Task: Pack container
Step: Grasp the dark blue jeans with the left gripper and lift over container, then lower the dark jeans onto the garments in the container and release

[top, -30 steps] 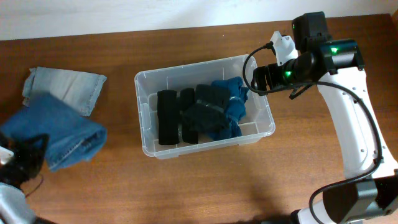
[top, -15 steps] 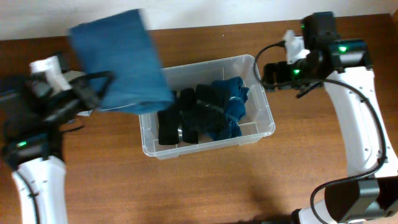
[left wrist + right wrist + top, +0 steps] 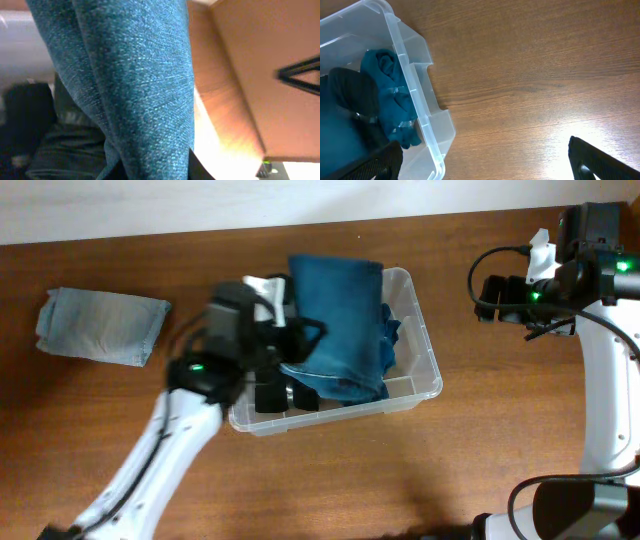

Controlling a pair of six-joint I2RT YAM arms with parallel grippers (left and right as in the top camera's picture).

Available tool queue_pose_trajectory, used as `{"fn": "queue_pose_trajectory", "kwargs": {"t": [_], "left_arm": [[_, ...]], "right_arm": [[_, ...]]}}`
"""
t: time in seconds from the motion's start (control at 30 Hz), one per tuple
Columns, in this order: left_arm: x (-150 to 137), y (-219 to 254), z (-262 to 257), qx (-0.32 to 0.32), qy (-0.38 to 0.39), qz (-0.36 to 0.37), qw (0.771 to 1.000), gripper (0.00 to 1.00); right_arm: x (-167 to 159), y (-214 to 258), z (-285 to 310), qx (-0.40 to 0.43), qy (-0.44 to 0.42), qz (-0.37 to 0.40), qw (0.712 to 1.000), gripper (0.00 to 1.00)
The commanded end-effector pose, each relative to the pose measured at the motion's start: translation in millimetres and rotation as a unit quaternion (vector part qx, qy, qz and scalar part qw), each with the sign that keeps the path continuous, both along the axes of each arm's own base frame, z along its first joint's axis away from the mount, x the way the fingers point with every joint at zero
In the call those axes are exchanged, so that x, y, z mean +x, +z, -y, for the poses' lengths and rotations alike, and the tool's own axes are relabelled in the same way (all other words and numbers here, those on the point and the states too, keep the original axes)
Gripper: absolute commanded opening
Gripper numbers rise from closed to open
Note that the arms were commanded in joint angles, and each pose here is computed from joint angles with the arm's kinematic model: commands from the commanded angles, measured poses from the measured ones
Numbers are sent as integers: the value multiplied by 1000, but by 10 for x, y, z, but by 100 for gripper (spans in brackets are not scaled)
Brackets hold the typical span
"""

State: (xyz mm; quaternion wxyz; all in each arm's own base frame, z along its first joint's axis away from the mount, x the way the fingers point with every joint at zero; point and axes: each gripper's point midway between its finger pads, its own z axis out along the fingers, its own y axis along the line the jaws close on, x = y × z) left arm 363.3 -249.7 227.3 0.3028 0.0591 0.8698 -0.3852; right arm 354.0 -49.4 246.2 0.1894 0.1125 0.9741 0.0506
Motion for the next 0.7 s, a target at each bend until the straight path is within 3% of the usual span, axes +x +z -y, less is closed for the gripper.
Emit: {"fn": "queue_pose_trajectory", "kwargs": {"t": [0.0,0.27,0.67], "left_arm": [[143,260,161,-25,56,24,998,1],[59,43,446,-64,143,-68,985,1],[-77,-482,743,-19,116,-112,987,1]], "right_arm": [[-33,32,9,-1,-7,4,1000,99],[-32,32,10,-1,-7,4,1000,98],[-34,32,8,-1,-7,4,1000,98]]}}
